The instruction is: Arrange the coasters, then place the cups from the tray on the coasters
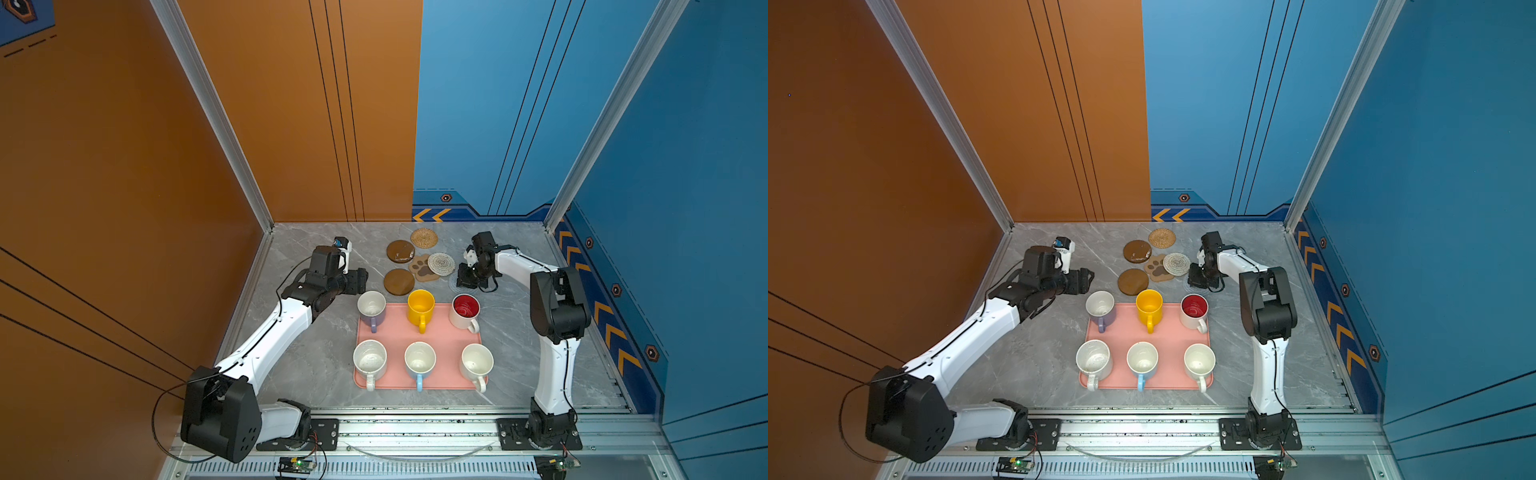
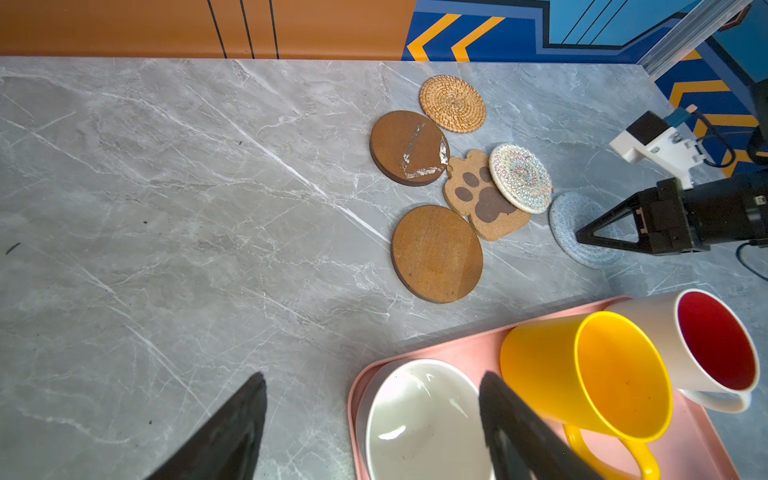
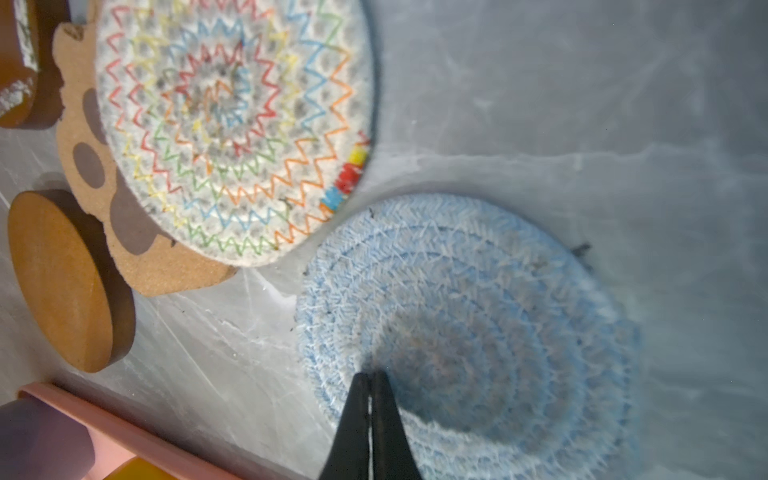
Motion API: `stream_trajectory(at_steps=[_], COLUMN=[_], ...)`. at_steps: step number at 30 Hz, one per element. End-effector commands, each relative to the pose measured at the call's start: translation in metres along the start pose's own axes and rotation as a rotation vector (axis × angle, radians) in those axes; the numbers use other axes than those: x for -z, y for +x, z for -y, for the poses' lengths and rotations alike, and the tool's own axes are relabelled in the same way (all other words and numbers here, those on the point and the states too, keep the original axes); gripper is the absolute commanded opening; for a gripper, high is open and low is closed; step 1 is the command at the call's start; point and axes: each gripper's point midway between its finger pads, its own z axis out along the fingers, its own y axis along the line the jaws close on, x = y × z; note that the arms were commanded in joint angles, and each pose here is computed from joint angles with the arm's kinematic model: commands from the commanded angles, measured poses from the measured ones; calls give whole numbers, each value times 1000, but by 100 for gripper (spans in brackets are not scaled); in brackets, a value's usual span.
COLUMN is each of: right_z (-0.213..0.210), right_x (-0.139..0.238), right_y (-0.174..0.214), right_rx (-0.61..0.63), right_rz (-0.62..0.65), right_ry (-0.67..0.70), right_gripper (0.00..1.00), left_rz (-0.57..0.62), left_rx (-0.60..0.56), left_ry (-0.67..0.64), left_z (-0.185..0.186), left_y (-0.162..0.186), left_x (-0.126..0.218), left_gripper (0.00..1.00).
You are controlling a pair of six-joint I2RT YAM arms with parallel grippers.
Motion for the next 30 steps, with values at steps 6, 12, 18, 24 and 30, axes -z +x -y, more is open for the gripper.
stream_trajectory(at_steps=[6,12,18,24,30], right_z=[58,75,83,89,97], right_x=[-4,2,7,17,13], right_y=[12,-7,-32,-53,-62], right_rx=[-119,-160,-184,-190,-212], right_rz=[-76,-52,-31,-14,-12], right_ry=[131,139,131,132,116], right_gripper=[0,0,0,0,0], left_rz=[3,9,30,46,65], left_rx=[-10,-7,1,-2,-7], left_ry=[11,-21,-37,-55,-64], left_z=[8,3,2,0,0], left_y=[-6,-7,-11,-14,-16], left_x=[2,6,13,18,26], left_gripper=[81,80,80,80,80])
